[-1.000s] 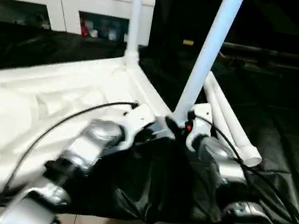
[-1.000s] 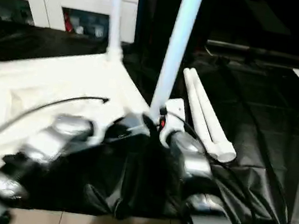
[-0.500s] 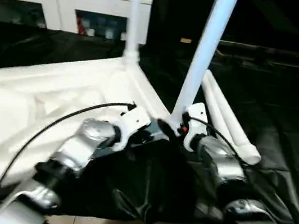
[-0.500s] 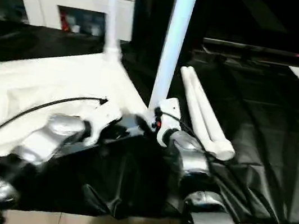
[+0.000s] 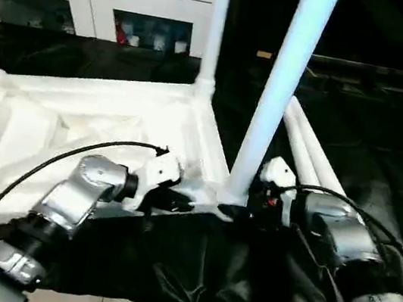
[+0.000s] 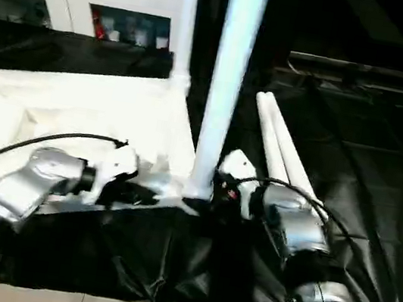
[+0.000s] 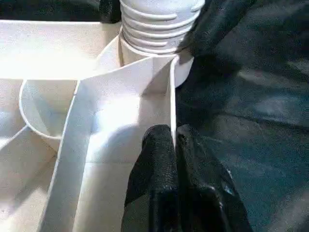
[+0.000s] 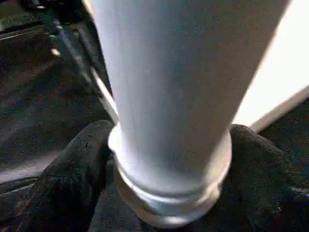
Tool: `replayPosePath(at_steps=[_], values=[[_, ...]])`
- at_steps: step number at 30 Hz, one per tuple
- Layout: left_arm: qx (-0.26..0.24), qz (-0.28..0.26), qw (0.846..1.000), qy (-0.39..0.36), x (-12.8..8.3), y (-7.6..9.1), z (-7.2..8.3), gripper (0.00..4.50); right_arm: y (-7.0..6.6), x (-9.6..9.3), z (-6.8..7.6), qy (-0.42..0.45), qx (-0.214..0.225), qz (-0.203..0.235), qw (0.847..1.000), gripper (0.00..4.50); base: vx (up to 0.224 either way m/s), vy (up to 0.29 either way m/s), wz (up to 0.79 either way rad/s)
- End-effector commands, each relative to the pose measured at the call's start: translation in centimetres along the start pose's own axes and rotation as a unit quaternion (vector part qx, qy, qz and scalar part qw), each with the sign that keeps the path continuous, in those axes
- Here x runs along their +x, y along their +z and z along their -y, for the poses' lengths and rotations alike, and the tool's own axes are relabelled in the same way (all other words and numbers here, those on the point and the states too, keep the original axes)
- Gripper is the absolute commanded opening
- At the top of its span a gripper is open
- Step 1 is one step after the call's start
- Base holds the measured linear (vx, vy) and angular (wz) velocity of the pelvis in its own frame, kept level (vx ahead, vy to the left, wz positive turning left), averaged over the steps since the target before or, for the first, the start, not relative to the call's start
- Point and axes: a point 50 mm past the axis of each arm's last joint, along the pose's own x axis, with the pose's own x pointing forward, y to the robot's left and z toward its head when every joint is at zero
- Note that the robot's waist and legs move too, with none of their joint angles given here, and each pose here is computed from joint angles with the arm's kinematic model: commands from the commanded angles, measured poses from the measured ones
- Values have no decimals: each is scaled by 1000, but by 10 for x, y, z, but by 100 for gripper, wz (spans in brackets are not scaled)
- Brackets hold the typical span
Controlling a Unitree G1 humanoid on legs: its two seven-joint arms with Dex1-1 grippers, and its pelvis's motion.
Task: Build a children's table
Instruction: Rotate leg to tighten
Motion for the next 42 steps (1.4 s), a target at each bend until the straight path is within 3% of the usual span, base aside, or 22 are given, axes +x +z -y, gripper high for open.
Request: replayPosePath(at_steps=[1, 7, 11, 14, 16, 19, 21, 24, 27, 30, 31, 34, 38, 42], values=[[10, 8, 1000, -28, 5, 5, 6, 0, 0, 1, -4, 13, 1, 2, 1000, 348, 0, 0, 0], [8, 7, 999, -34, 3, 4, 7, 0, -1, 6, -11, 31, 5, 1, 1000, 291, 0, 0, 0], [8, 12, 1000, -13, 5, 5, 4, 0, -5, 12, -17, 39, 16, -2, 999, 280, 0, 0, 0], [2, 22, 1000, 8, 8, 7, 1, 0, -7, 16, -17, 22, 30, 7, 999, 278, 0, 0, 0], [-14, 45, 997, 54, 15, 15, -6, 0, -8, 24, -9, -52, 49, 15, 997, 277, 0, 0, 0], [-25, 55, 992, 106, 25, 24, -13, 0, -11, 34, 3, -161, 89, 21, 983, 276, 0, 0, 0], [-32, 55, 988, 144, 35, 30, -16, 0, -11, 45, 9, -236, 138, 34, 961, 276, 0, 0, 0], [-37, 57, 982, 174, 42, 36, -19, 0, -9, 52, 13, -286, 161, 40, 944, 276, 0, 0, 0], [-33, 61, 977, 203, 53, 45, -19, 0, 2, 69, 10, -304, 157, 54, 938, 276, 0, 0, 0], [-32, 66, 977, 202, 58, 48, -16, 0, 8, 75, 8, -301, 143, 62, 941, 276, 0, 0, 0], [-30, 67, 978, 197, 59, 48, -14, 0, 10, 77, 8, -298, 141, 68, 942, 332, 0, 0, 0], [-6, 69, 981, 182, 59, 47, -10, 0, 12, 76, 9, -283, 150, 83, 944, 348, 0, 0, 0], [-7, 77, 985, 155, 54, 42, -4, 0, 11, 66, 12, -265, 110, 68, 955, 393, 0, 0, 0], [-12, 66, 994, 87, 44, 31, 4, 0, 6, 46, 12, -196, 57, 55, 977, 393, 0, 0, 0]])
